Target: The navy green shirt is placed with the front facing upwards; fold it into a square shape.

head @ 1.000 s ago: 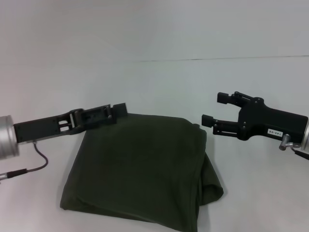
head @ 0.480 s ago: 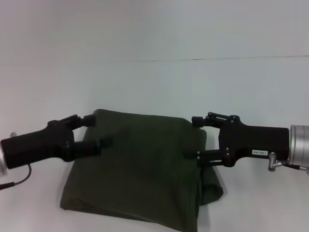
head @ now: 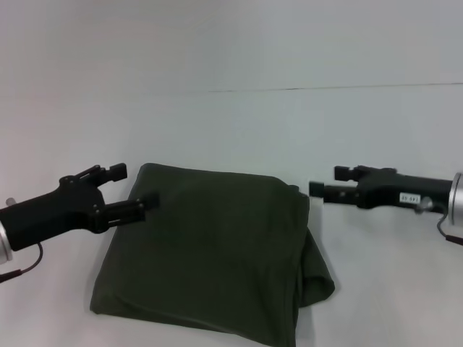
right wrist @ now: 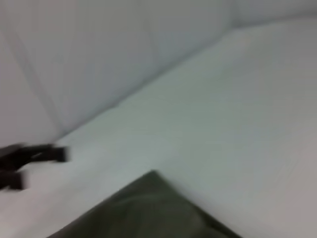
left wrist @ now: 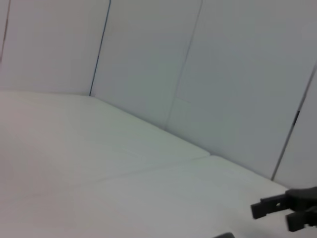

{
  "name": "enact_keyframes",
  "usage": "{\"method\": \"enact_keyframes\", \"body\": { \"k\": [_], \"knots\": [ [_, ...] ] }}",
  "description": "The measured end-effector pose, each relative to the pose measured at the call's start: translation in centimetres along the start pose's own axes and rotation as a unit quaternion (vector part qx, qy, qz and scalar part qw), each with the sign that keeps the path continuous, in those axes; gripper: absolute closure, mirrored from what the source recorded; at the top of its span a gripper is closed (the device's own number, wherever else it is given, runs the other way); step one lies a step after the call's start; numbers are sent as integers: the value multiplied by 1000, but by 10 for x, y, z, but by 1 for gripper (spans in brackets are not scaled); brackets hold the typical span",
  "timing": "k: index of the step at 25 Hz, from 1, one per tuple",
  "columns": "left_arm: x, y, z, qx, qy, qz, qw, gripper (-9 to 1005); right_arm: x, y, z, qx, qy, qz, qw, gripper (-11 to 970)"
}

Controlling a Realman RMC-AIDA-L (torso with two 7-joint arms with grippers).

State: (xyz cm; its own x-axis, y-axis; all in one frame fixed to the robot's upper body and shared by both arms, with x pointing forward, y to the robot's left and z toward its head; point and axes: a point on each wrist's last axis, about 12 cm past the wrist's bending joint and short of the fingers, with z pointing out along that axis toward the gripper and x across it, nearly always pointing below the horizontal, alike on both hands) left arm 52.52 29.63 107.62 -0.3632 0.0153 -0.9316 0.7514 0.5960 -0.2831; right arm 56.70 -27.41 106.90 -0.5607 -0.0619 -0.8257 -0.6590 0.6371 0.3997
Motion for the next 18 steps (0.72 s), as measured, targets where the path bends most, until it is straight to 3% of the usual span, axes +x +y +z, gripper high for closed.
{"method": "enact_keyframes", "body": {
  "k": [7,18],
  "knots": [
    [-3,0,2,0,-11,-20,1000,32,-30,-10,11,28,84,107,990,17],
    [-1,-1,1,3,-17,-28,999,33,-50,1,38,38,167,127,977,17]
  ]
}}
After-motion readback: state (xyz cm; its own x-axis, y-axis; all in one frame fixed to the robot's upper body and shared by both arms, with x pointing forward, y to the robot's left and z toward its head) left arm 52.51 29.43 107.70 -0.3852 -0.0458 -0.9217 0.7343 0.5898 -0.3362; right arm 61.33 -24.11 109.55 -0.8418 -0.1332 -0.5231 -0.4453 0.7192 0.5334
